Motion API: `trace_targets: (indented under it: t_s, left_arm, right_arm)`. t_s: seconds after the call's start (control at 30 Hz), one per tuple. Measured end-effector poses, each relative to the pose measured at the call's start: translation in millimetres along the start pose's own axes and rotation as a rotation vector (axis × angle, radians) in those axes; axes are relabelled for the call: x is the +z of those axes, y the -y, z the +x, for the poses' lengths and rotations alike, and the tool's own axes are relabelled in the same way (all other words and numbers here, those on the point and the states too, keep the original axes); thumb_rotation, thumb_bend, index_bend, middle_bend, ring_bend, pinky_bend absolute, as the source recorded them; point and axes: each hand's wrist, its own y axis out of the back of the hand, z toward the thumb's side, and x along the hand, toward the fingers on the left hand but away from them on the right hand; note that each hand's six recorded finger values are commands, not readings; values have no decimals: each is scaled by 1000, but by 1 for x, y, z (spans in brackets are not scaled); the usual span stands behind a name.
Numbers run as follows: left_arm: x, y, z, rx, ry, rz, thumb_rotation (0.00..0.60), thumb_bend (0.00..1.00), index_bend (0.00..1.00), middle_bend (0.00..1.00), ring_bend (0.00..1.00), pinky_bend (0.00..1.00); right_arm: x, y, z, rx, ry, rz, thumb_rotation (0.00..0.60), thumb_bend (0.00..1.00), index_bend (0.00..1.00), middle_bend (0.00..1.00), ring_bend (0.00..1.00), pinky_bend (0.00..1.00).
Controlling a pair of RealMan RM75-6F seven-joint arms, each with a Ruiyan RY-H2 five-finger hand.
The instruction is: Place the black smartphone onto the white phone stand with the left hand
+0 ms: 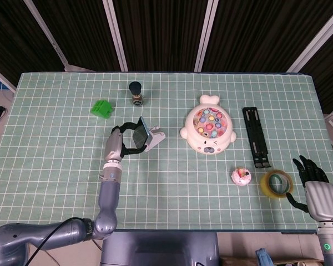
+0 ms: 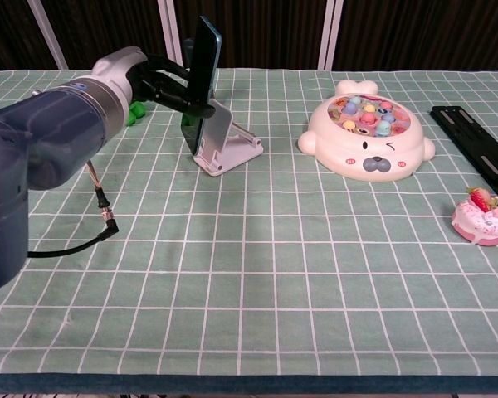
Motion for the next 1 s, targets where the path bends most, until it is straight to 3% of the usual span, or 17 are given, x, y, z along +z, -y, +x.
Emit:
trace_targets:
  t_s: [0.53, 1.0]
  left_arm:
    - [-7, 5, 11, -2, -38, -112, 600, 295, 565, 625, 168, 0]
    - [-15, 11, 18, 5, -48, -131, 600, 294, 553, 618, 168, 0]
  right_arm:
    - [0, -1, 0, 1, -1, -4, 600, 361, 69, 0, 0, 151]
    - [0, 0, 0, 2, -2, -6, 600, 361, 69, 0, 0, 150]
